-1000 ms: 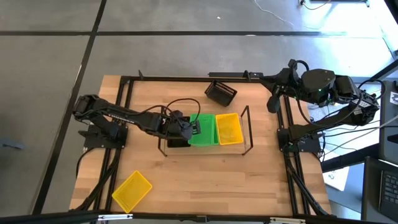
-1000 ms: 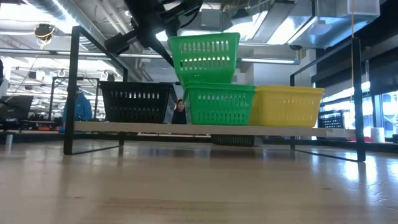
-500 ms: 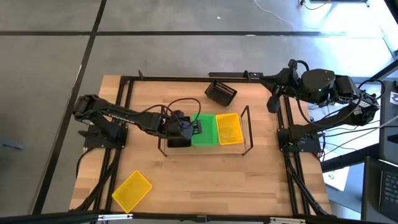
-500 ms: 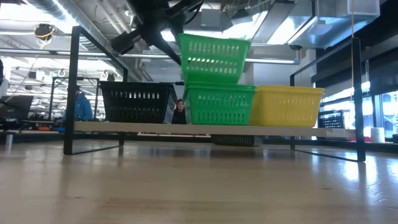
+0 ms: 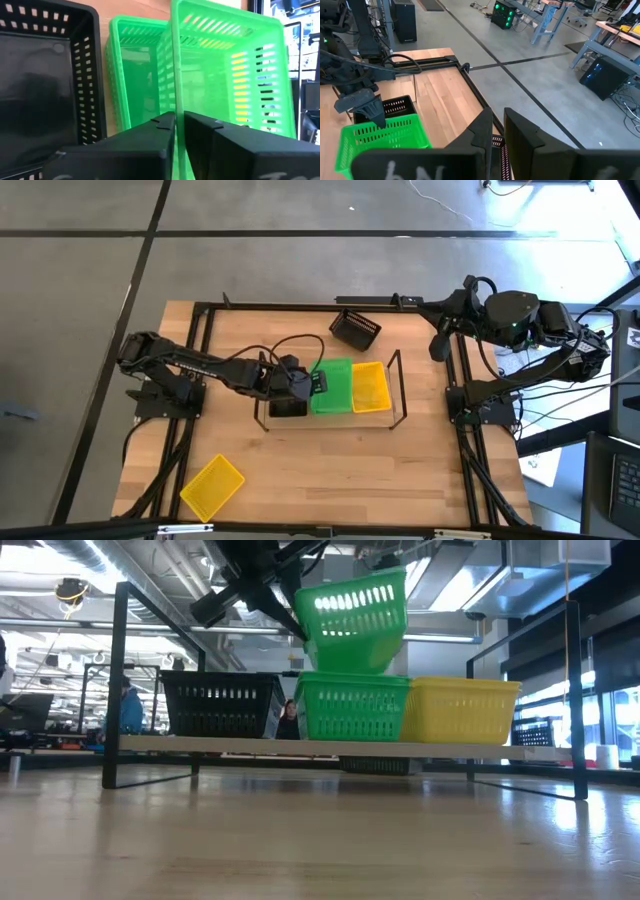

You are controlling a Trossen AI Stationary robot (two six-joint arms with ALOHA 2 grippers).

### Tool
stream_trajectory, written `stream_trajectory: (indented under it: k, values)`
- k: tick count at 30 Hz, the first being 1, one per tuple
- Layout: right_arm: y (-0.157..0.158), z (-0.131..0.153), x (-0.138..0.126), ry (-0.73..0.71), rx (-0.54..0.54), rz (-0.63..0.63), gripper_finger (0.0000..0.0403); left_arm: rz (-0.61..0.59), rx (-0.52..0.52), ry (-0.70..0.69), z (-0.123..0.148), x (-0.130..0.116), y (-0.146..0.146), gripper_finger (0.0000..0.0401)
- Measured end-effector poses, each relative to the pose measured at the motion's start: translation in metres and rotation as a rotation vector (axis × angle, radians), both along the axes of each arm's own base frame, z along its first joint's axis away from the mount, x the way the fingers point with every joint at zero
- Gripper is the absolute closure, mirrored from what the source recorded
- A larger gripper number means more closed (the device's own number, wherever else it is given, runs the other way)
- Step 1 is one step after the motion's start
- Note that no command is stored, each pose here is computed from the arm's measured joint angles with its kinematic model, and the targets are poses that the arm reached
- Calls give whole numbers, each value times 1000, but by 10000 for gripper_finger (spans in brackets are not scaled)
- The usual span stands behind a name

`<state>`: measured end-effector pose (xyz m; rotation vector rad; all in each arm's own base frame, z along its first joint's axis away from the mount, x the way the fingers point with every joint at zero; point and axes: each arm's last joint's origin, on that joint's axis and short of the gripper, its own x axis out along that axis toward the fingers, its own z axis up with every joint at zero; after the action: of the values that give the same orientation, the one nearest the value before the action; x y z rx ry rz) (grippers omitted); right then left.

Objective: Stack baskets on shelf by color
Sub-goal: Stack the green bin on top of the green bin on the shelf

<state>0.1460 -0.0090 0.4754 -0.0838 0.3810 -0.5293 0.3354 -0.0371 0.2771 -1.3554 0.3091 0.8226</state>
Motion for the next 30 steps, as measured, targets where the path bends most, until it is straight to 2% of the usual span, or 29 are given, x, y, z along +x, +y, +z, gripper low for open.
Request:
stream_trajectory:
  k: [9, 17, 30]
  values:
    - [0, 0, 0, 0, 0, 0, 356, 6, 0, 2, -1, 0, 2, 342]
    - [0, 0, 0, 0, 0, 0, 356, 65, 33, -3, 0, 1, 10, 346]
    - [0, 0, 0, -1, 0, -1, 356, 115, 7, -18, -9, 9, 13, 348]
